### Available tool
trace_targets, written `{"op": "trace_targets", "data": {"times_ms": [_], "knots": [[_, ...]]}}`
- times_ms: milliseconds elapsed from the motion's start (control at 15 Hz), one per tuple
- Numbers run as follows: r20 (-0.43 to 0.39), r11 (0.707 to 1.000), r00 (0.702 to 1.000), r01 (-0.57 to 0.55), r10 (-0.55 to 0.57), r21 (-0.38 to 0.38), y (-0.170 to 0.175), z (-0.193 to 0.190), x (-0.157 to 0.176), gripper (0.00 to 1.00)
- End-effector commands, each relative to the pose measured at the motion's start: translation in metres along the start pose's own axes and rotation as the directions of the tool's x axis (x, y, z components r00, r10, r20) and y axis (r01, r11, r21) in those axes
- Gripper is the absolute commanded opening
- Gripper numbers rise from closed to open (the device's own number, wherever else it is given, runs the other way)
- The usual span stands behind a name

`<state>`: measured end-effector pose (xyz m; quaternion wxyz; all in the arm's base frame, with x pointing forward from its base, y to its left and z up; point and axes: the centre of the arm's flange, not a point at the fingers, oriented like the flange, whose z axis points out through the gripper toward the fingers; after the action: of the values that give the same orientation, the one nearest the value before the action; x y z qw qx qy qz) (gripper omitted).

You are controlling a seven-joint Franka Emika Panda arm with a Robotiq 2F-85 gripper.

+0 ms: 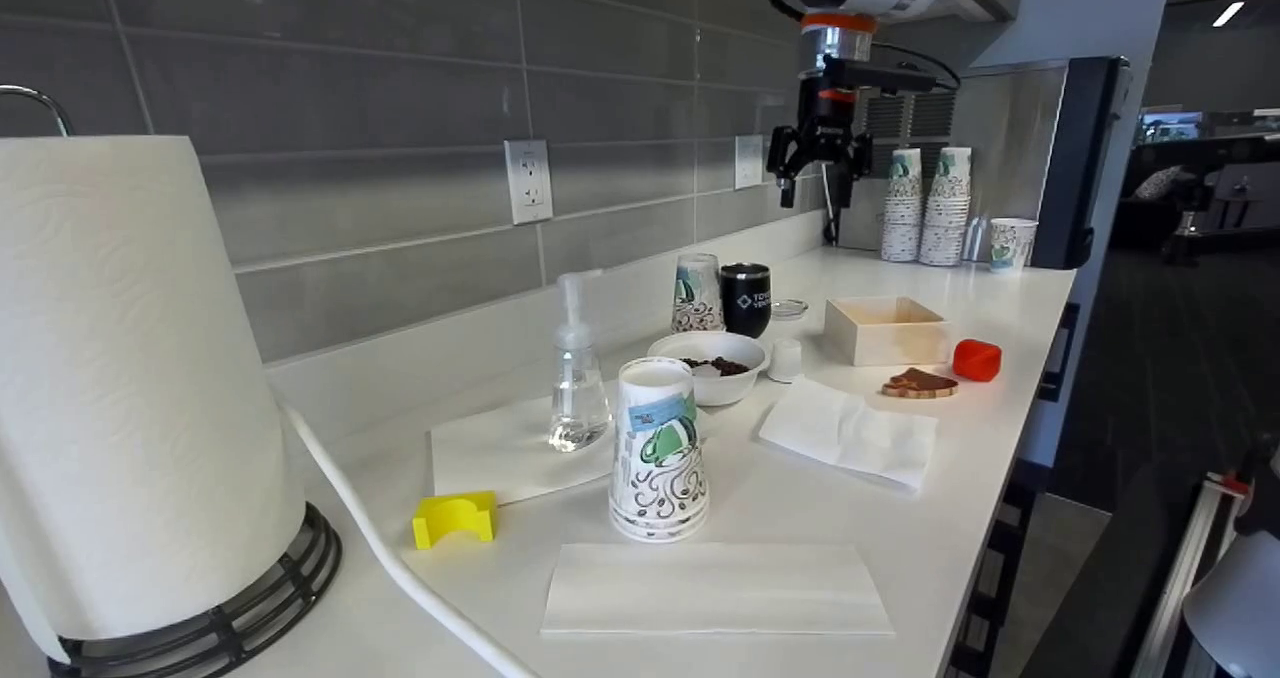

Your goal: Put the lid on the black cup

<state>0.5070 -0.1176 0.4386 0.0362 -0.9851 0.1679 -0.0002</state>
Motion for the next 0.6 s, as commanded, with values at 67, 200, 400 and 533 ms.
{"op": "trace_targets", "data": {"times_ms": [67, 200, 400, 533], "knots": [[-0.09, 0.985, 0.981, -0.171, 0.171, 0.009, 0.007, 0.017, 0.062, 1.0], [-0.12, 0.975, 0.967, -0.224, 0.223, 0.004, 0.008, 0.028, 0.081, 1.0], [-0.131, 0.956, 0.948, -0.293, 0.29, 0.0, 0.011, 0.048, 0.104, 1.0], [-0.126, 0.943, 0.935, -0.333, 0.33, 0.003, 0.016, 0.063, 0.116, 1.0]]}}
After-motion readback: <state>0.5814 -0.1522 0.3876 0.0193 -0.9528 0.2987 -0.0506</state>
